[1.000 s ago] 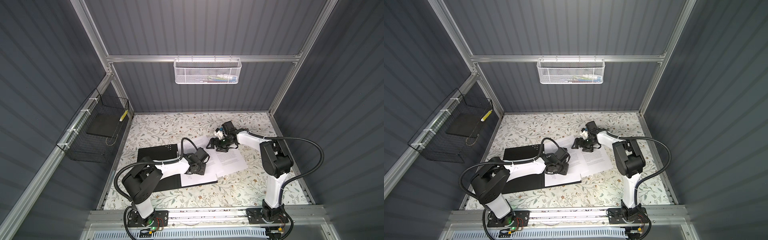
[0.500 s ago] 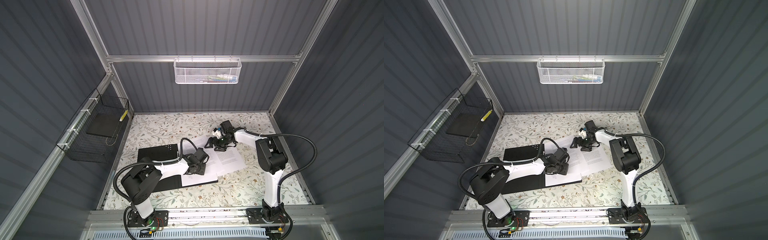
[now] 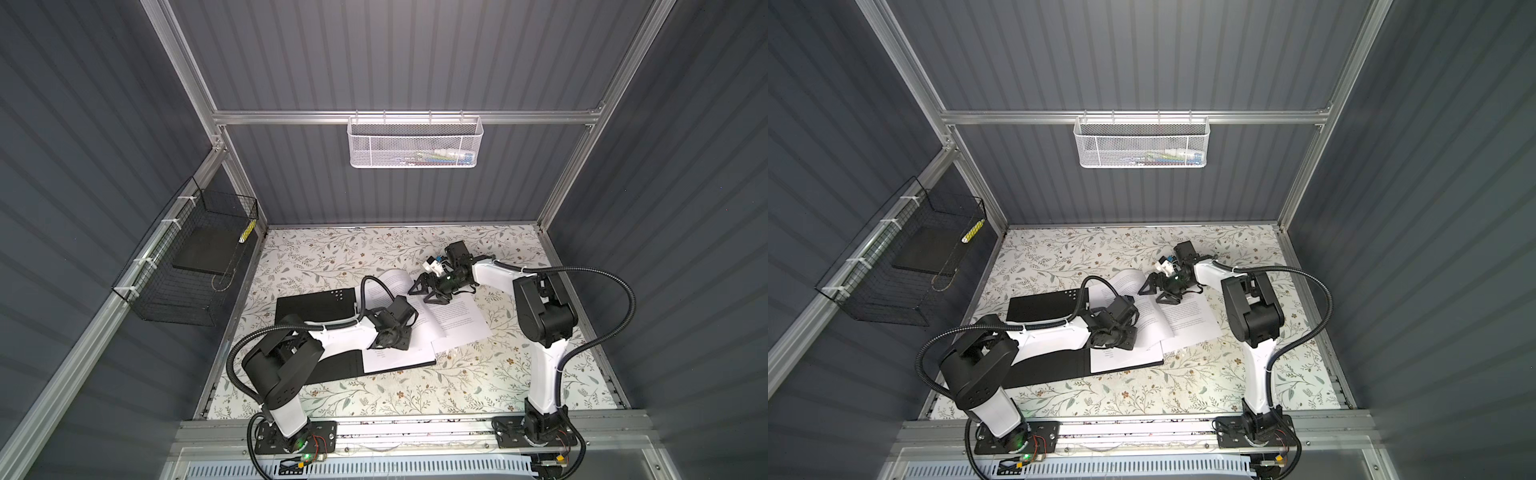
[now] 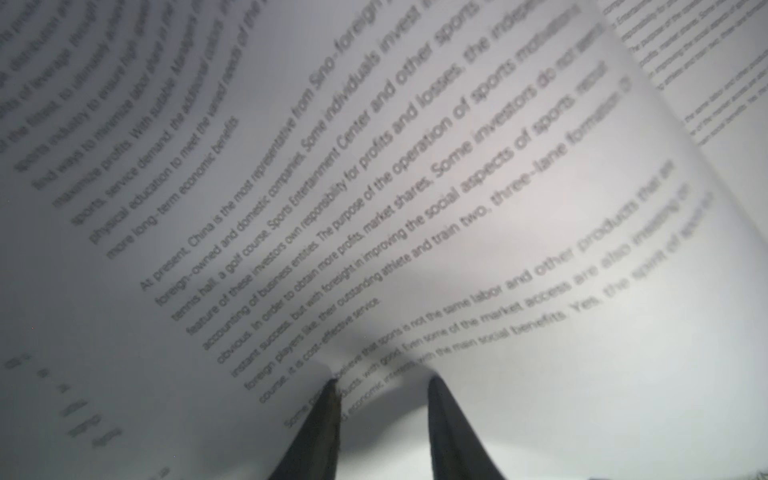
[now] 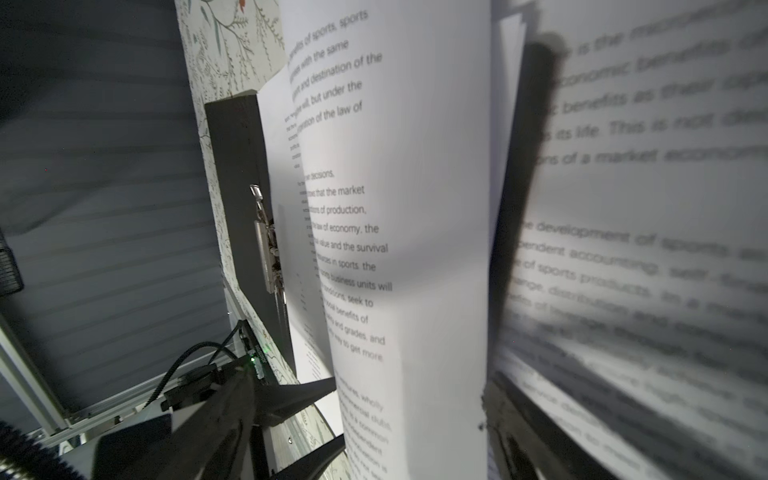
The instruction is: Put the files into the folder
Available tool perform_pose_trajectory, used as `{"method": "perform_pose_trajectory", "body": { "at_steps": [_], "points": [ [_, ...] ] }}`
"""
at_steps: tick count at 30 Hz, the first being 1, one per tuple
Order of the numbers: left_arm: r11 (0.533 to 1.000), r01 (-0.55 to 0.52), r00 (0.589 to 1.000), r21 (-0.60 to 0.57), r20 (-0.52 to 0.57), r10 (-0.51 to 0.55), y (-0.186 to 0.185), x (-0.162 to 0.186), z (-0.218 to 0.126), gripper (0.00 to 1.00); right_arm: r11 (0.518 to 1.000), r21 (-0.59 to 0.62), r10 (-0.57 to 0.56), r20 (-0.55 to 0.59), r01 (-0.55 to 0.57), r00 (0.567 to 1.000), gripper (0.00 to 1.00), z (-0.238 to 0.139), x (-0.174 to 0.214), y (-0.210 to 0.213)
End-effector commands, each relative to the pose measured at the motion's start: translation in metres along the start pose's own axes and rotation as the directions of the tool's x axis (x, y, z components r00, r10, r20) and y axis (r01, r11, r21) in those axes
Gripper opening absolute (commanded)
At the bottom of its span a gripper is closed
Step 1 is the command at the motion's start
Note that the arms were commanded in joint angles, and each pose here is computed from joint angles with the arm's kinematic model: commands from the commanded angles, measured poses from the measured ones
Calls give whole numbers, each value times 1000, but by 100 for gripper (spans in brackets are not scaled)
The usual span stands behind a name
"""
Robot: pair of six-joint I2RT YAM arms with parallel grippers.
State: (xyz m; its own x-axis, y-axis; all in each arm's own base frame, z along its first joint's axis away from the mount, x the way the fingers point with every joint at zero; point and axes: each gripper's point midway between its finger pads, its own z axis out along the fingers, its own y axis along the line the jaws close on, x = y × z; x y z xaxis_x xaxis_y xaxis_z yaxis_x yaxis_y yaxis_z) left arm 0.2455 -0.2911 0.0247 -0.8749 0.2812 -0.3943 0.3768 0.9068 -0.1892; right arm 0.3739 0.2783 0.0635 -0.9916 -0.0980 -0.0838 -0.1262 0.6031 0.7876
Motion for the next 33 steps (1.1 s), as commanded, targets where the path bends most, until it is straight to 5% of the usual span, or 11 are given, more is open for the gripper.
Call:
{"method": "perform_pose_trajectory", "body": {
  "at_steps": [1,19,33],
  "points": [
    [998,-1,977,-64,-212,-13,25,61,19,37,998,-70,5,-10,-5,1000,86,-10,8,15],
    [998,-2,977,-63,-211,-11,25,61,18,37,974,-210,83,-33,-88,996,86,-23,49,22],
    [998,-7,979,-61,-202,-5,24,59,16,37,967,-184,172,-54,-179,984,86,-23,80,4]
  ]
}}
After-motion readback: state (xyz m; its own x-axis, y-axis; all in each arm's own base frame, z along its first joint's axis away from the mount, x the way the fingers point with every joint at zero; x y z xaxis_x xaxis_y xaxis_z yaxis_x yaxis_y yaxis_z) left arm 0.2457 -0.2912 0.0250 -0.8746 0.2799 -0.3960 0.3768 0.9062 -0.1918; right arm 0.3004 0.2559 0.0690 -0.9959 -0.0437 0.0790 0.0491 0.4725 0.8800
